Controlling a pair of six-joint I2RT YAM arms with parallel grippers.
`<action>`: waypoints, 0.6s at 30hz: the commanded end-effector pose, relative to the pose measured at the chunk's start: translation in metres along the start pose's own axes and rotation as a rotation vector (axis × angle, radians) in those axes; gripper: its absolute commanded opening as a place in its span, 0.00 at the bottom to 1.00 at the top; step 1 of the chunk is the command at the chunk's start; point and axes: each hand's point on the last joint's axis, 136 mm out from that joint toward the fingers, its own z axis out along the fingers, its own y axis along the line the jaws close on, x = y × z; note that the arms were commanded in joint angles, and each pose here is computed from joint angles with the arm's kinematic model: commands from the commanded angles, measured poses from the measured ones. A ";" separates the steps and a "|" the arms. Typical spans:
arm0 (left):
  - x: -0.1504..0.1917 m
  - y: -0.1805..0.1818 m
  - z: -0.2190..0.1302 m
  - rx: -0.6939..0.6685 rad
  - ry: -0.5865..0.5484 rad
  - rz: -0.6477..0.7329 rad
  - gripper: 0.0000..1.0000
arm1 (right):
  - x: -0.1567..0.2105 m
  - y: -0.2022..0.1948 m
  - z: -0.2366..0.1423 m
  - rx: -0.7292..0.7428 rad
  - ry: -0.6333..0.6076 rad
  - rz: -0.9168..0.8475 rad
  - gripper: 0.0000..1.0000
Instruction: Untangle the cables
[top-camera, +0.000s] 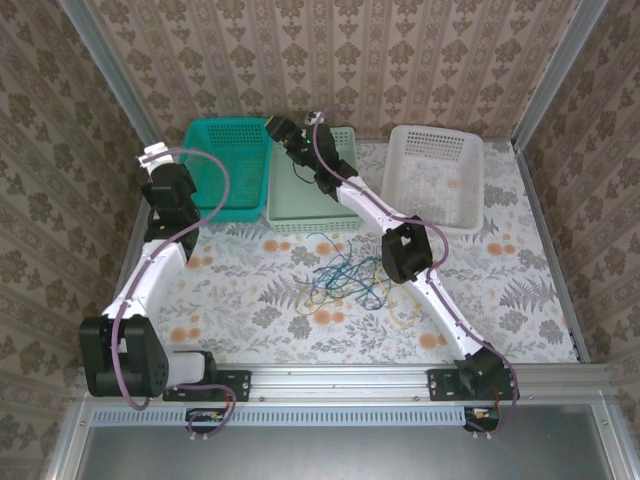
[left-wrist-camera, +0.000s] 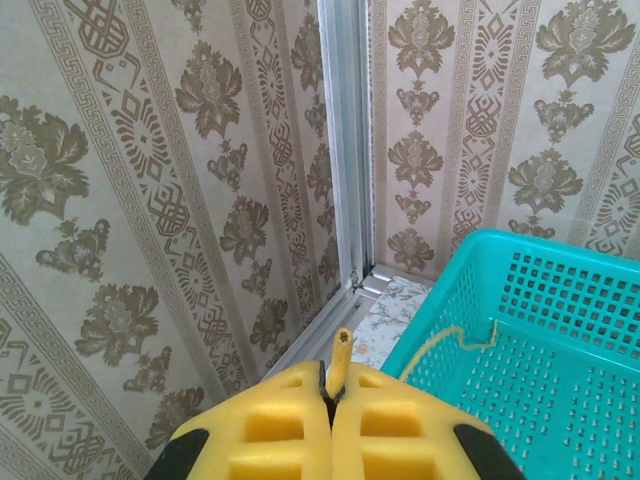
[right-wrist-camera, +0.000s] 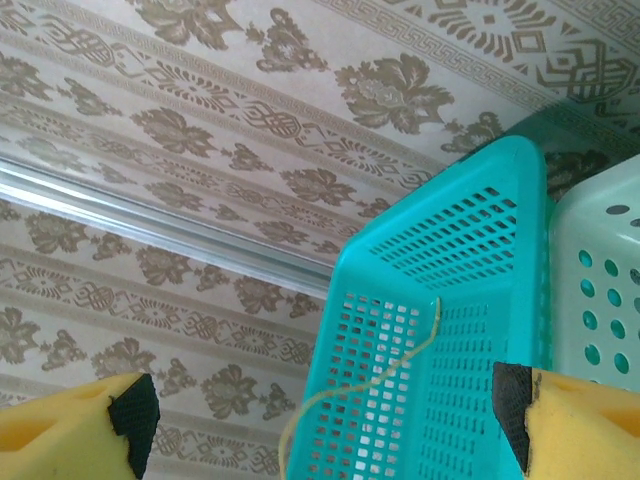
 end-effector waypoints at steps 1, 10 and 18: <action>-0.008 -0.023 -0.004 0.101 -0.010 -0.045 0.00 | -0.010 0.048 -0.014 -0.070 0.040 -0.041 0.90; 0.004 -0.070 -0.003 0.308 -0.002 -0.054 0.00 | -0.007 0.089 -0.048 -0.114 0.121 -0.180 0.88; 0.031 -0.082 0.027 0.291 0.046 -0.040 0.00 | -0.006 0.092 -0.105 -0.056 0.127 -0.322 0.89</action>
